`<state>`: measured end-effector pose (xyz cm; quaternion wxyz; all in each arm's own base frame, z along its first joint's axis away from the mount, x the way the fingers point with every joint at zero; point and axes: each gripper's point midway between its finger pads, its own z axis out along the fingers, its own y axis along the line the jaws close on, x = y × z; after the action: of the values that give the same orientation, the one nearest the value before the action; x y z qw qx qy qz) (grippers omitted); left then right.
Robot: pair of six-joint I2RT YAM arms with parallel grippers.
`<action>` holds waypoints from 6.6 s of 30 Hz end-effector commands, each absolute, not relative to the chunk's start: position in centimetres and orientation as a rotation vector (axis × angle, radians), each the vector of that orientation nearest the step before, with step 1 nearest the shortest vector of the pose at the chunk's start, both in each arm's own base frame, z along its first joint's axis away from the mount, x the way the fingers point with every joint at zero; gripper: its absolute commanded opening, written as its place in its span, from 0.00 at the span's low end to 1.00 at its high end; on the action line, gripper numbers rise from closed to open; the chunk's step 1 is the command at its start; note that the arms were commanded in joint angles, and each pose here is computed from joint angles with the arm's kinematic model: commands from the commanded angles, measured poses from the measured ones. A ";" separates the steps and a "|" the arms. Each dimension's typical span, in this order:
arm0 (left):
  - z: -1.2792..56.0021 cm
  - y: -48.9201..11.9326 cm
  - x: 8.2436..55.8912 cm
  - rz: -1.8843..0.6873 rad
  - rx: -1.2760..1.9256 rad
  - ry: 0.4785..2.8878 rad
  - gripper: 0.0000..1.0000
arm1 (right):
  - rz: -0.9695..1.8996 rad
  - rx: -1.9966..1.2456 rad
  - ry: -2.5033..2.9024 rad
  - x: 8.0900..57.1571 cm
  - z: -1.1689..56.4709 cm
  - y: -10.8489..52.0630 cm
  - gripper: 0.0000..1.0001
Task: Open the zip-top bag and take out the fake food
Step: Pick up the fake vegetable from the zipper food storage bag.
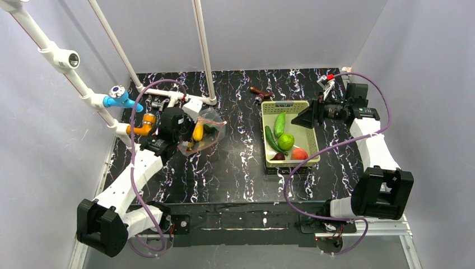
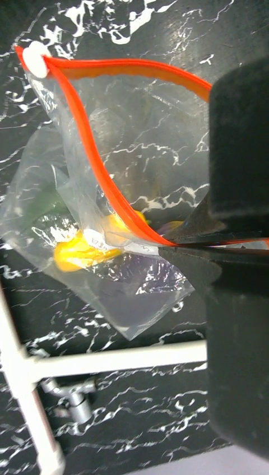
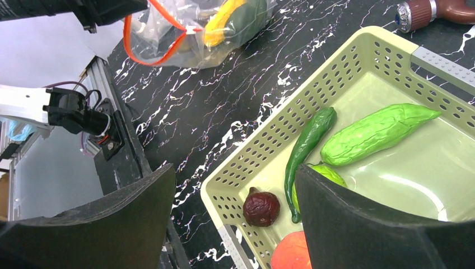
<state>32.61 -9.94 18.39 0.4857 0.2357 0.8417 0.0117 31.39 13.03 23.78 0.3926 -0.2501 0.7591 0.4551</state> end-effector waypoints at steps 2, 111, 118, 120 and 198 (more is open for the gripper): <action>17.6 -10.0 31.4 -0.015 0.485 2.081 0.00 | 1.136 -0.674 1.881 31.9 25.1 13.2 0.84; 7.3 -9.4 46.7 0.192 0.032 2.293 0.68 | 1.169 -0.640 1.933 32.0 24.5 13.6 0.84; 5.4 -9.0 47.3 0.177 0.017 2.409 0.76 | 1.171 -0.638 1.935 32.0 24.5 13.6 0.84; 4.7 -9.0 47.2 0.147 -0.001 2.454 0.77 | 1.172 -0.638 1.936 32.0 24.5 13.6 0.84; 13.2 -18.5 18.0 -0.923 -0.140 2.766 0.00 | 1.229 -0.729 1.870 30.2 25.7 15.0 0.84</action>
<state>20.79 -18.16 12.64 0.1363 -0.0729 0.9433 -0.2936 30.98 14.23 23.11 0.3544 -0.2350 0.7798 0.4595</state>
